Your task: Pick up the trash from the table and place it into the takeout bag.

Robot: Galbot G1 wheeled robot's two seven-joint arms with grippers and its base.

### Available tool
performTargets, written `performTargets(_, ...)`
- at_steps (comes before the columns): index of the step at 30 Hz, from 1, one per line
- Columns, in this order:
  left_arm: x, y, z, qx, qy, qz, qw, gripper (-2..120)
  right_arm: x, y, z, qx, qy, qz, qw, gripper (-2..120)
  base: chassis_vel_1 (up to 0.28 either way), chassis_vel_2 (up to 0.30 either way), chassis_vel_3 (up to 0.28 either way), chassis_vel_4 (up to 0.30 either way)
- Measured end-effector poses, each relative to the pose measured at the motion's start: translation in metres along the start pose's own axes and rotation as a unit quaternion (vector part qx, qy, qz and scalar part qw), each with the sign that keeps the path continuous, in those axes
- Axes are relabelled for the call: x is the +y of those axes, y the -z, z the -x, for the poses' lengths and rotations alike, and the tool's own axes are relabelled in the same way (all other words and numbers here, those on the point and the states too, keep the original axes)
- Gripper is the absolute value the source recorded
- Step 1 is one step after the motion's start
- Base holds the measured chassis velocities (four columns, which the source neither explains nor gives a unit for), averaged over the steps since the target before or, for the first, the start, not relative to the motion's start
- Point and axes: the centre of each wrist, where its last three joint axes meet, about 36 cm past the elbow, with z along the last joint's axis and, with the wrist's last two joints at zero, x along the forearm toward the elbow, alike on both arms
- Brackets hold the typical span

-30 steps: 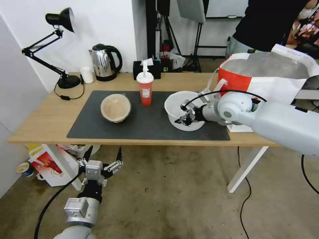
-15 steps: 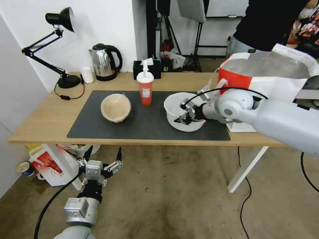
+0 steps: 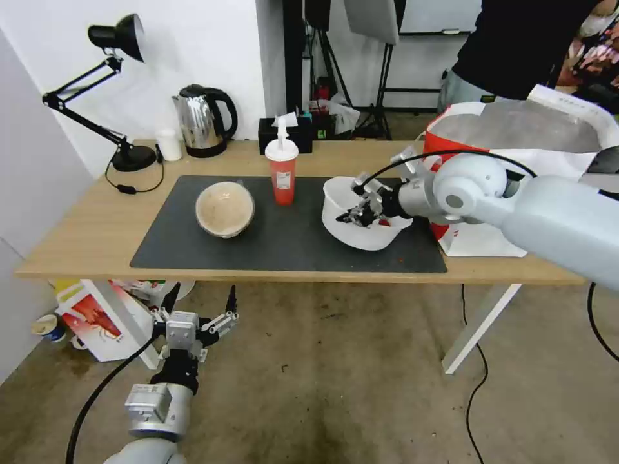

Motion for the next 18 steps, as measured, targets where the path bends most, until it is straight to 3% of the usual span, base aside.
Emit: performTargets(18, 0.0, 0.0, 0.0, 0.0, 0.0, 0.0, 1.0, 100, -0.001, 0.044, -0.048, -0.046, -0.028, -0.048, 0.997, 0, 0.0, 0.0, 0.0, 0.0)
